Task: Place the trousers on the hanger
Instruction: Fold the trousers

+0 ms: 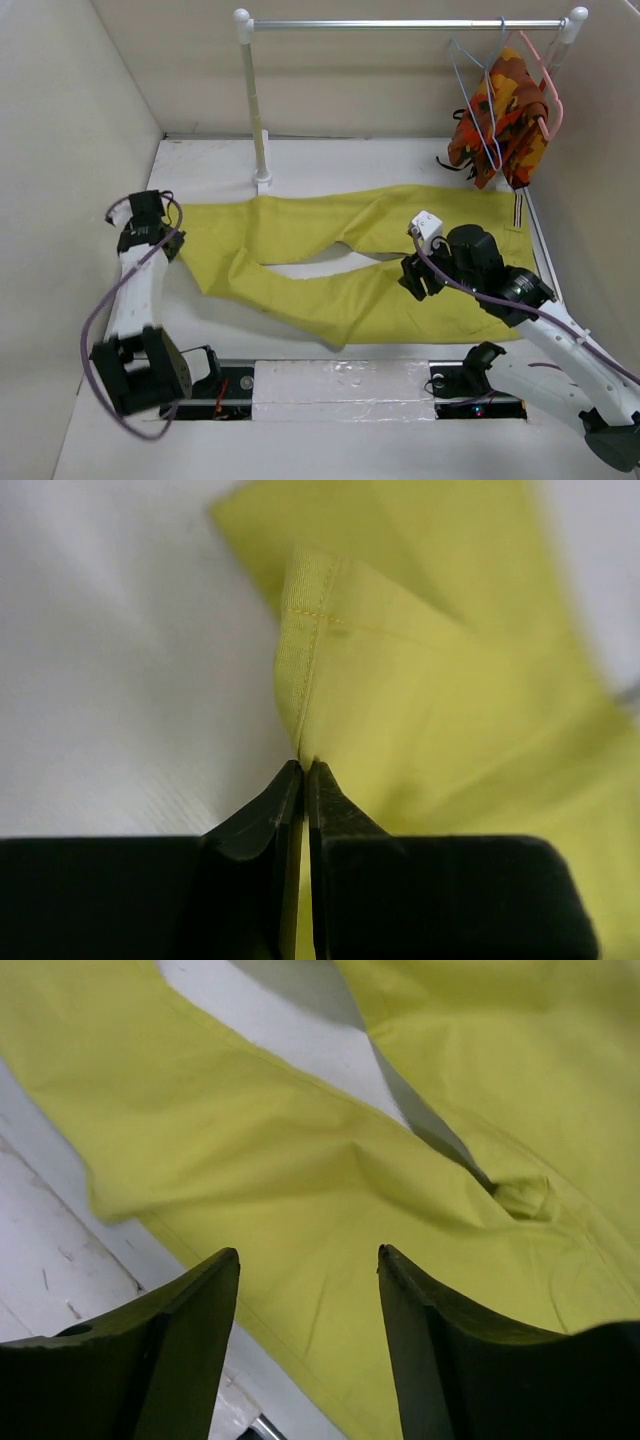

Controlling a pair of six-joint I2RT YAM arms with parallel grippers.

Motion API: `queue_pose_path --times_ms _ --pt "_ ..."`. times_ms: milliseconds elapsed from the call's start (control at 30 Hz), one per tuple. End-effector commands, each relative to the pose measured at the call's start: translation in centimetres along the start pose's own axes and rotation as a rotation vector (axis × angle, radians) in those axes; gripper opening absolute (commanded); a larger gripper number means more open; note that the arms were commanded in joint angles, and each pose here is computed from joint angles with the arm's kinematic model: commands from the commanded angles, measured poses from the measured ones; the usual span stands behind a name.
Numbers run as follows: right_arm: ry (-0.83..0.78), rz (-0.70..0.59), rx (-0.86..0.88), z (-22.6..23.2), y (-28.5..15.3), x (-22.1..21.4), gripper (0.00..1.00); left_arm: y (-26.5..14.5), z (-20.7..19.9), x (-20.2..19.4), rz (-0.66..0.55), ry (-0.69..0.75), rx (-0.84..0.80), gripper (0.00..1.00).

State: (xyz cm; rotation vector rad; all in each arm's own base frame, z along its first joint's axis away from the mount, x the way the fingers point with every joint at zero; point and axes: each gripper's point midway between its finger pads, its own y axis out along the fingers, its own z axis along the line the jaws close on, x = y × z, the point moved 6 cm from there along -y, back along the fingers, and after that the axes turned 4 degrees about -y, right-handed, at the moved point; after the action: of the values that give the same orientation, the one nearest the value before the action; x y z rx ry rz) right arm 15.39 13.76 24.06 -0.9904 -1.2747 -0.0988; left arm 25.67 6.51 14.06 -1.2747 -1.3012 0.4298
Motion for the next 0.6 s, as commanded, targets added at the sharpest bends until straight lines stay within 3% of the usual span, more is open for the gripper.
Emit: queue_pose_path --times_ms 0,200,400,567 --pt "0.066 0.056 -0.015 -0.5 -0.5 -1.4 0.64 -10.4 -0.8 5.1 -0.296 -0.092 -0.211 0.0" --pt "0.147 0.11 0.054 -0.5 0.0 -3.0 0.68 -16.3 1.0 5.9 -0.407 -0.18 -0.265 0.0" --pt "0.153 0.218 -0.061 -3.0 -0.1 -5.0 0.68 -19.6 4.7 5.6 -0.465 -0.141 -0.146 0.0" --pt "0.206 0.231 -0.12 -4.5 -0.2 -6.0 0.68 -21.0 5.9 4.8 -0.482 -0.103 -0.151 0.0"
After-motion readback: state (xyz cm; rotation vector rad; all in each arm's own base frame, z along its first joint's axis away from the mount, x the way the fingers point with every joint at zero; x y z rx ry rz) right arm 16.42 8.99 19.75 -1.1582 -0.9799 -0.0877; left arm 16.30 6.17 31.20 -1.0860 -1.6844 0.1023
